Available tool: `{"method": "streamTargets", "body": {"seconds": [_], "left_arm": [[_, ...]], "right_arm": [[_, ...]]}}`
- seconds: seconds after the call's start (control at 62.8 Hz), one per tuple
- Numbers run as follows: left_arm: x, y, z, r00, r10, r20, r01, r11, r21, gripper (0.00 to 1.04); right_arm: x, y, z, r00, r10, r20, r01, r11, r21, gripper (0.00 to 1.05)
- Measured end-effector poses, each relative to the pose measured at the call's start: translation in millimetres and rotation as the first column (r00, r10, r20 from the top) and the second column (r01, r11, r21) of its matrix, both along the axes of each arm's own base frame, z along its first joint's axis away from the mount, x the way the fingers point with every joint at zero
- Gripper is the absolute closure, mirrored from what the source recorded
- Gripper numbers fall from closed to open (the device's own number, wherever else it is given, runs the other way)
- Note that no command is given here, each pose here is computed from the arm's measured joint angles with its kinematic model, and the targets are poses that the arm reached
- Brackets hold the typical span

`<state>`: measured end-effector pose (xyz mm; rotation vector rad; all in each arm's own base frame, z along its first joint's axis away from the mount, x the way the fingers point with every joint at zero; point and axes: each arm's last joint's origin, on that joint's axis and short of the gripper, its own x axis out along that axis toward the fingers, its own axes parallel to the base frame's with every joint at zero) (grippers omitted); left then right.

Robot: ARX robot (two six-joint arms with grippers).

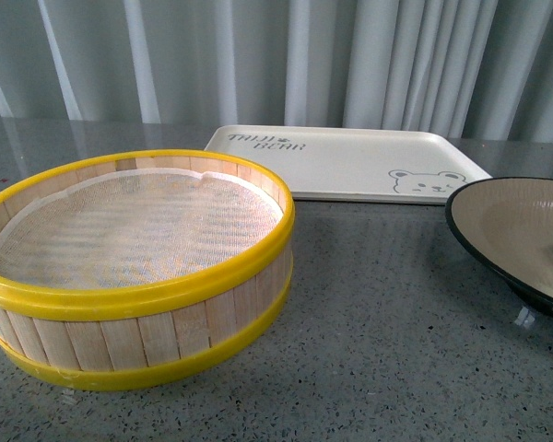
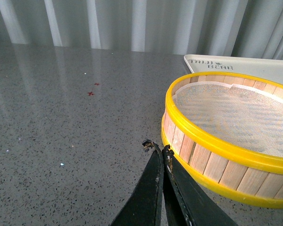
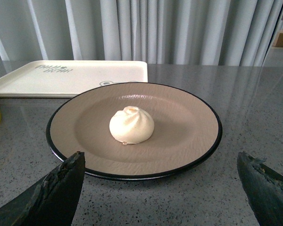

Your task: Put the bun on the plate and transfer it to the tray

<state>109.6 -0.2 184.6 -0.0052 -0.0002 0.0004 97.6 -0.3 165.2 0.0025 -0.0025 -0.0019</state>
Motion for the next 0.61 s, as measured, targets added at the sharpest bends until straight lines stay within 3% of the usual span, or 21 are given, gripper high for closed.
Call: {"method": "streamTargets", "body": {"seconds": [0.191,0.605], "left_arm": [[-9.2,0.0,-10.2,1.000,0.000,-0.029,0.000,1.000,0.000,1.01],[-13.4,0.0,-12.4,1.000,-0.002,0.021,0.002,1.000,0.000,1.01]], "right_arm": [[0.0,0.0,0.0,1.000,0.000,0.000,0.000,1.000,0.000,0.09],[0.0,0.0,0.0,1.000,0.000,0.000,0.000,1.000,0.000,0.09]]}}
